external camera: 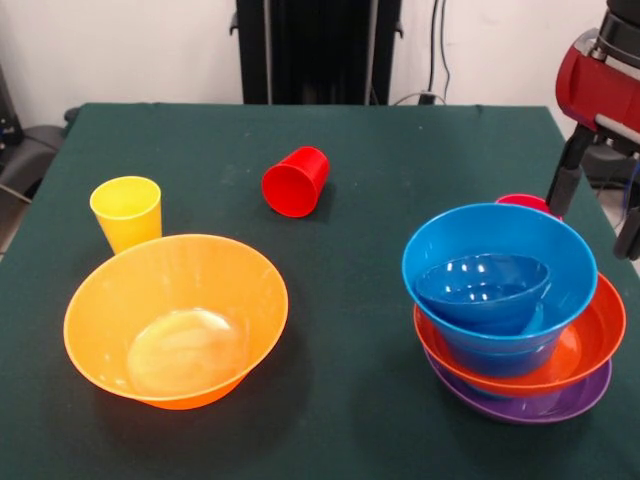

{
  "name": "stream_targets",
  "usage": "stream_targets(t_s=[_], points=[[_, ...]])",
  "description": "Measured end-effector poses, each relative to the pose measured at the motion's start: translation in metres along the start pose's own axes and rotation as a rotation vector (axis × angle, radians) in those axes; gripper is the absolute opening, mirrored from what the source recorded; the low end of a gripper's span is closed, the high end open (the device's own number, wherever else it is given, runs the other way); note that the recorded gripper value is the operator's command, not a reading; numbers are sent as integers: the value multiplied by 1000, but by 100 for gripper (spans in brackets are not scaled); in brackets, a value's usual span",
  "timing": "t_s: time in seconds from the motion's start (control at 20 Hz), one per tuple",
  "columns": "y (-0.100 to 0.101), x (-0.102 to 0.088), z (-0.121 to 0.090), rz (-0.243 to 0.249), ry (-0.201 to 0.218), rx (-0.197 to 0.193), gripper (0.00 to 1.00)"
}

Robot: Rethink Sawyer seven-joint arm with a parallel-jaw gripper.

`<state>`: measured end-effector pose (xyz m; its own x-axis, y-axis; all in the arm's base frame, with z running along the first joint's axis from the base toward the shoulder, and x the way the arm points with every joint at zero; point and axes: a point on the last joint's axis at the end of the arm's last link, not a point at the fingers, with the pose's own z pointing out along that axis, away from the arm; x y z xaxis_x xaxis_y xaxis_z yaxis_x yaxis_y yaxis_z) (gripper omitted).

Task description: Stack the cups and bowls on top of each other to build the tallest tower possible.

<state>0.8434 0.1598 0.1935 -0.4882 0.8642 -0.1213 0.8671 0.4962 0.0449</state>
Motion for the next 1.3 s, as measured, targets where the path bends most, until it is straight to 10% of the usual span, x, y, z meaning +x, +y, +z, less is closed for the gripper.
stream_targets(t_s=[1.3], points=[[-4, -24, 24, 43, -75, -85, 100]])
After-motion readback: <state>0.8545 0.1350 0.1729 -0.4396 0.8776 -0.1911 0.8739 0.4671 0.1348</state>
